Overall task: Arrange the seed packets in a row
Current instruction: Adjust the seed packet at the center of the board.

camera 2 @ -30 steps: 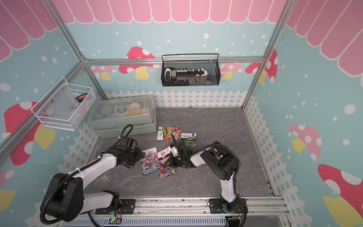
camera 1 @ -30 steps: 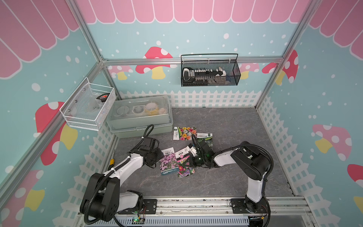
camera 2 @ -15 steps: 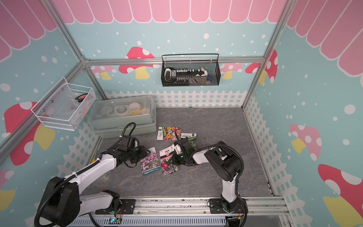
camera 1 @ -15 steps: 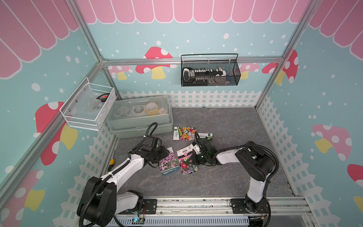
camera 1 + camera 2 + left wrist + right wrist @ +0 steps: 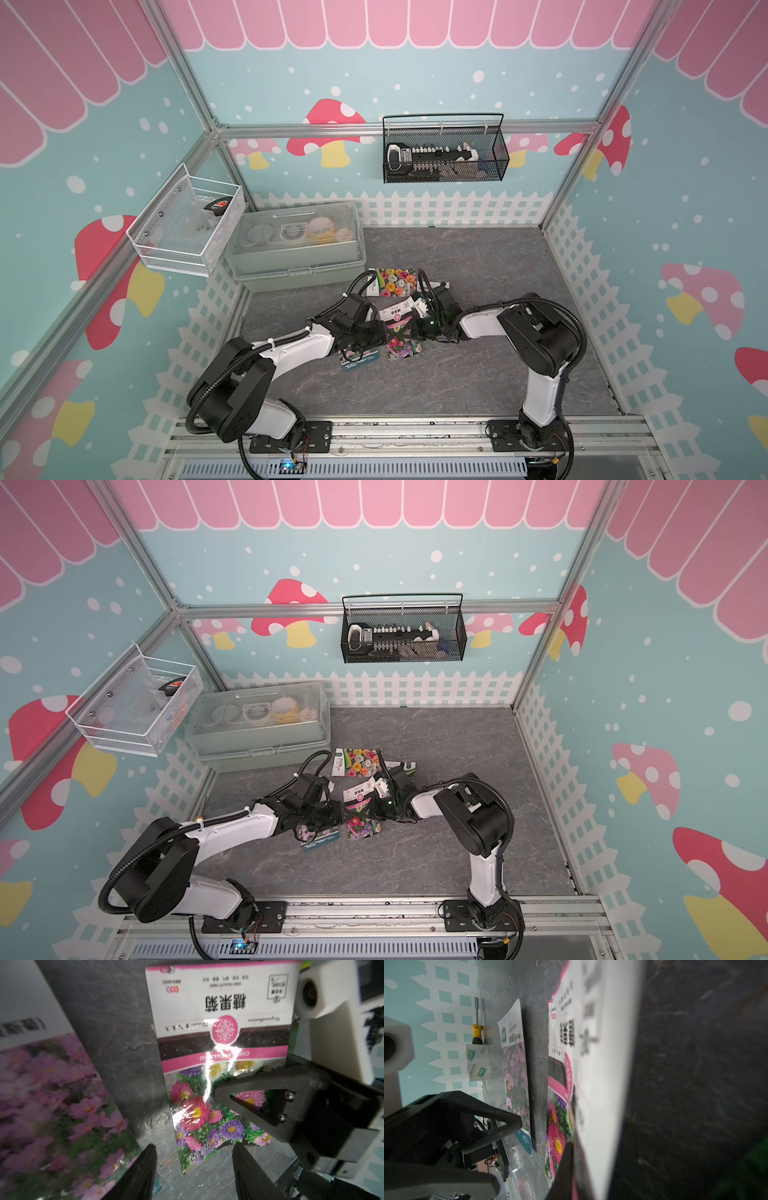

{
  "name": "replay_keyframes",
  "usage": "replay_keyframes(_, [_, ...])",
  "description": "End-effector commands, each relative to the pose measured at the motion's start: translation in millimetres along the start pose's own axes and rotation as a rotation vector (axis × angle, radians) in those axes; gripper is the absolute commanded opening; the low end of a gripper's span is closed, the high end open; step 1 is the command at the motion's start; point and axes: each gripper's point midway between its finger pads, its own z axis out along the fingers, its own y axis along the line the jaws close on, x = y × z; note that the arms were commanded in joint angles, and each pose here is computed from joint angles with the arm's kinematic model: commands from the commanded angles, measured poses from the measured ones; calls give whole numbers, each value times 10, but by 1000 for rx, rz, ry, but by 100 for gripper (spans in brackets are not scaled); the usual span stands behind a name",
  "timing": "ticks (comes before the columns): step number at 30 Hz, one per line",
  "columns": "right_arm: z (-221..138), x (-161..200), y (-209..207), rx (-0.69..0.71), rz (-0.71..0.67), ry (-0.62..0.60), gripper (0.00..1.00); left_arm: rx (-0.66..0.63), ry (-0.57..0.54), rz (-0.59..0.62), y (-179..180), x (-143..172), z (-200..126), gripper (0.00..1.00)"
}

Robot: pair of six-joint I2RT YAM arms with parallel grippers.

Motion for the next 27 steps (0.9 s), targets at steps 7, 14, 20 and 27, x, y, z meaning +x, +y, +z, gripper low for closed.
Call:
replay_keyframes(7, [48, 152, -215, 36, 49, 37, 0, -63, 78, -21, 182, 237, 143, 58])
replay_keyframes(14, [135, 193, -145, 19, 46, 48, 0, -122, 110, -41, 343, 399, 39, 57])
replay_keyframes(20, [197, 225, -64, 3, 38, 51, 0, -178, 116, -31, 423, 487, -161, 57])
replay_keyframes(27, [199, 262, -75, -10, 72, 28, 0, -180, 85, -15, 363, 404, -227, 58])
